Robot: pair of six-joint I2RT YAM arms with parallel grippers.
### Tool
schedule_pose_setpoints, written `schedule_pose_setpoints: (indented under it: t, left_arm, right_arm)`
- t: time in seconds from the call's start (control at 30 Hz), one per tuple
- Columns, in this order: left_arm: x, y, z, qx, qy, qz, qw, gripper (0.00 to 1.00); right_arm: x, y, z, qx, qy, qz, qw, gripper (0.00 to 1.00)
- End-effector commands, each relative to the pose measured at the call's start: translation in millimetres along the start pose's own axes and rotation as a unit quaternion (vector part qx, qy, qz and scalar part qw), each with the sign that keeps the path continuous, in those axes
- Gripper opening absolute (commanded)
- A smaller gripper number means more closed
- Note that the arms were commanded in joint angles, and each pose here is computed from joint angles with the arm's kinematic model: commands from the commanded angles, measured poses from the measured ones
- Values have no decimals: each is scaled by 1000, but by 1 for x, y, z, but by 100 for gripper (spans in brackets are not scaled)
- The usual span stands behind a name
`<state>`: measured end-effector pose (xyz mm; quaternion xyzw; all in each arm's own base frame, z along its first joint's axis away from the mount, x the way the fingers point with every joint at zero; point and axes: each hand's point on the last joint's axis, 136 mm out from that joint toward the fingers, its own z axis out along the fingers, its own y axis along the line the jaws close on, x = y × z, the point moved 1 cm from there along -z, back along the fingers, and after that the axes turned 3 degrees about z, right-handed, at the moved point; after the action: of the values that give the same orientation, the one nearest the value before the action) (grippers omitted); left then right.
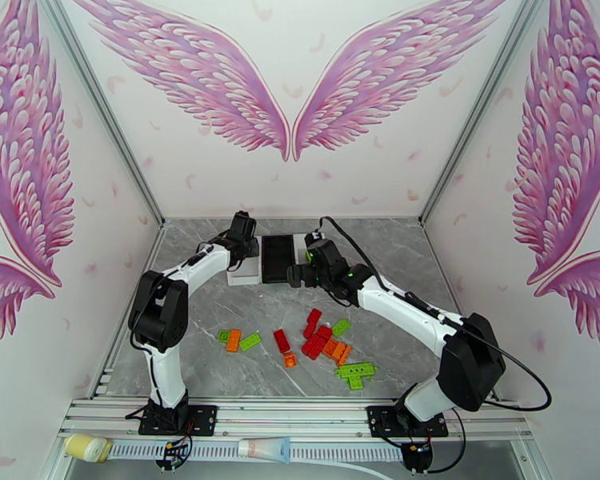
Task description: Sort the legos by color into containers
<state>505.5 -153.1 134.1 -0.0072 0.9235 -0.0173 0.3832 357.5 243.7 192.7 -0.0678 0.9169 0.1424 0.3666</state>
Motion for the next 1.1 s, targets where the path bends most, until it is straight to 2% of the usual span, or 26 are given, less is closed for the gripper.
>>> schedule_pose_setpoints:
  t: [0.0,0.17,0.33,0.5,0.67,0.83,0.93,1.07]
  left_arm:
    - [-19,-1,-4,8,-35,-8,999,44]
    - [-30,0,-30,19,-61,-4,998,63]
    - [-30,2,-71,42,-88,7,995,81]
    - [-9,-7,-110,99,-112,44,988,98]
    - [17,-32,-158,200,-151,119,961,99]
    - [57,-51,-196,282,-179,203,920,99]
    - [80,-59,-211,321,-197,249,892,99]
    - [96,-62,-220,346,-217,274,871,99]
  right_arm:
    - [7,-11,-7,23,8,34,999,99]
    - [15,-16,-5,36,17,63,997,99]
    - [30,-24,-2,57,42,87,994,99]
    - [54,-35,2,89,86,119,985,99]
    - [82,-42,11,116,143,137,973,99]
    - [106,-39,26,119,193,150,962,96]
    - [117,-38,36,124,218,159,955,93]
    - [130,-36,48,134,254,161,944,89]
